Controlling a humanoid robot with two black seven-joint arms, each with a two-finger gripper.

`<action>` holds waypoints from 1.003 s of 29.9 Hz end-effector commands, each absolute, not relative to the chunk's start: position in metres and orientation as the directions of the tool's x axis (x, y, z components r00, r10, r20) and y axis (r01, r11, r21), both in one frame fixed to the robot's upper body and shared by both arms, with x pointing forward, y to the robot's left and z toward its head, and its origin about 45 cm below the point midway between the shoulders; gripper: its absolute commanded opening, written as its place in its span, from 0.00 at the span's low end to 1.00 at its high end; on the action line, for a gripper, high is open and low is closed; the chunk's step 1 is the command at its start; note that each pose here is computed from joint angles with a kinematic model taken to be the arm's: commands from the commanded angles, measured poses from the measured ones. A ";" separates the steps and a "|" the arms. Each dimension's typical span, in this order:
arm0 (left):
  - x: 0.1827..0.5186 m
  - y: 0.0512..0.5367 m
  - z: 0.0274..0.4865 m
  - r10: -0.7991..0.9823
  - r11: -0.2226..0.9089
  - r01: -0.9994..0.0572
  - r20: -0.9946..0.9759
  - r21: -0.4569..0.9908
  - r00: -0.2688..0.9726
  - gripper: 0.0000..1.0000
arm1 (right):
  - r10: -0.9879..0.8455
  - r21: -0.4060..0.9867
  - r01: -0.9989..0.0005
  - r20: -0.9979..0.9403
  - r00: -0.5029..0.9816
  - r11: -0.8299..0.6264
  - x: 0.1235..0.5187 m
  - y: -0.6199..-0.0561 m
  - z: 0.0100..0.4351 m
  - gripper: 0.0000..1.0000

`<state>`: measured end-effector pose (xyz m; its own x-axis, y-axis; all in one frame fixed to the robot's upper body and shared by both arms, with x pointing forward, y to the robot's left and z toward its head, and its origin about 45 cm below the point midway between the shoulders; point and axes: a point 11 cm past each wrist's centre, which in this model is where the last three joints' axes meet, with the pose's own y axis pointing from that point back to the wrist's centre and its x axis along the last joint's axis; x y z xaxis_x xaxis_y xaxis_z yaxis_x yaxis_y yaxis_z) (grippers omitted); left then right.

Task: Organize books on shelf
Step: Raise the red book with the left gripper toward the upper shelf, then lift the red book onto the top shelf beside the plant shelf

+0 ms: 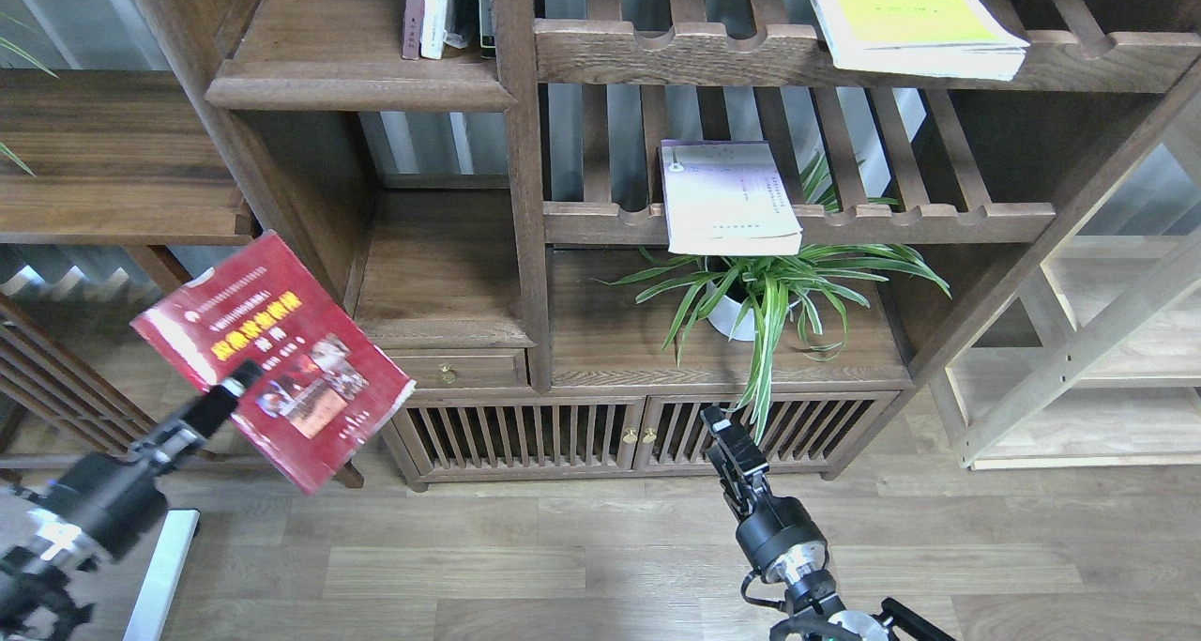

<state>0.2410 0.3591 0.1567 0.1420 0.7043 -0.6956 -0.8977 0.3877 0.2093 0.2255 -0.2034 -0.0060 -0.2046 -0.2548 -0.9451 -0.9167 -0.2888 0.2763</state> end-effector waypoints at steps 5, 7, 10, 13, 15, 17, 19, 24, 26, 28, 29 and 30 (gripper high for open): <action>0.245 0.387 0.190 0.762 0.315 -0.937 -0.628 0.151 0.155 0.00 | -0.258 0.260 -0.917 -0.948 -0.184 -0.303 0.233 -0.200 -0.002 0.84; 0.246 0.392 0.196 0.774 0.307 -0.941 -0.613 0.143 0.159 0.00 | -0.259 0.258 -0.917 -0.949 -0.181 -0.305 0.234 -0.199 -0.001 0.84; 0.249 0.400 0.205 0.793 0.301 -0.943 -0.586 0.140 0.166 0.00 | -0.260 0.257 -0.917 -0.949 -0.179 -0.306 0.235 -0.199 0.000 0.84; 0.255 0.408 0.220 0.819 0.308 -0.942 -0.541 0.134 0.191 0.00 | -0.259 0.251 -0.918 -0.950 -0.173 -0.308 0.237 -0.199 0.001 0.84; 0.261 0.414 0.232 0.842 0.314 -0.940 -0.498 0.136 0.209 0.00 | -0.259 0.252 -0.917 -0.950 -0.173 -0.309 0.237 -0.198 0.001 0.84; 0.267 0.417 0.243 0.855 0.323 -0.937 -0.465 0.132 0.229 0.00 | -0.259 0.250 -0.917 -0.950 -0.172 -0.310 0.238 -0.198 0.001 0.84; 0.273 0.420 0.255 0.867 0.331 -0.935 -0.431 0.126 0.249 0.00 | -0.259 0.250 -0.918 -0.950 -0.172 -0.308 0.238 -0.198 0.001 0.84; 0.285 0.421 0.275 0.877 0.344 -0.934 -0.388 0.094 0.284 0.00 | -0.259 0.250 -0.918 -0.950 -0.172 -0.308 0.238 -0.198 0.001 0.84; 0.291 0.419 0.284 0.877 0.353 -0.932 -0.374 0.078 0.301 0.00 | -0.259 0.251 -0.918 -0.950 -0.173 -0.308 0.237 -0.199 0.001 0.84; 0.297 0.416 0.293 0.874 0.362 -0.931 -0.365 0.051 0.320 0.00 | -0.259 0.251 -0.918 -0.950 -0.173 -0.307 0.238 -0.199 0.001 0.84; 0.301 0.414 0.297 0.872 0.368 -0.929 -0.361 0.038 0.331 0.00 | -0.259 0.251 -0.918 -0.950 -0.173 -0.307 0.238 -0.199 0.001 0.84; 0.305 0.410 0.303 0.868 0.379 -0.925 -0.356 0.022 0.347 0.00 | -0.258 0.249 -0.919 -0.951 -0.172 -0.306 0.238 -0.199 0.002 0.84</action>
<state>0.2947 0.4171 0.2890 0.3131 0.8747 -0.3699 -0.9313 0.3591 0.0608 0.2378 -0.1987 0.0012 -0.1728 -0.2588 -0.9503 -0.9180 -0.3073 0.2507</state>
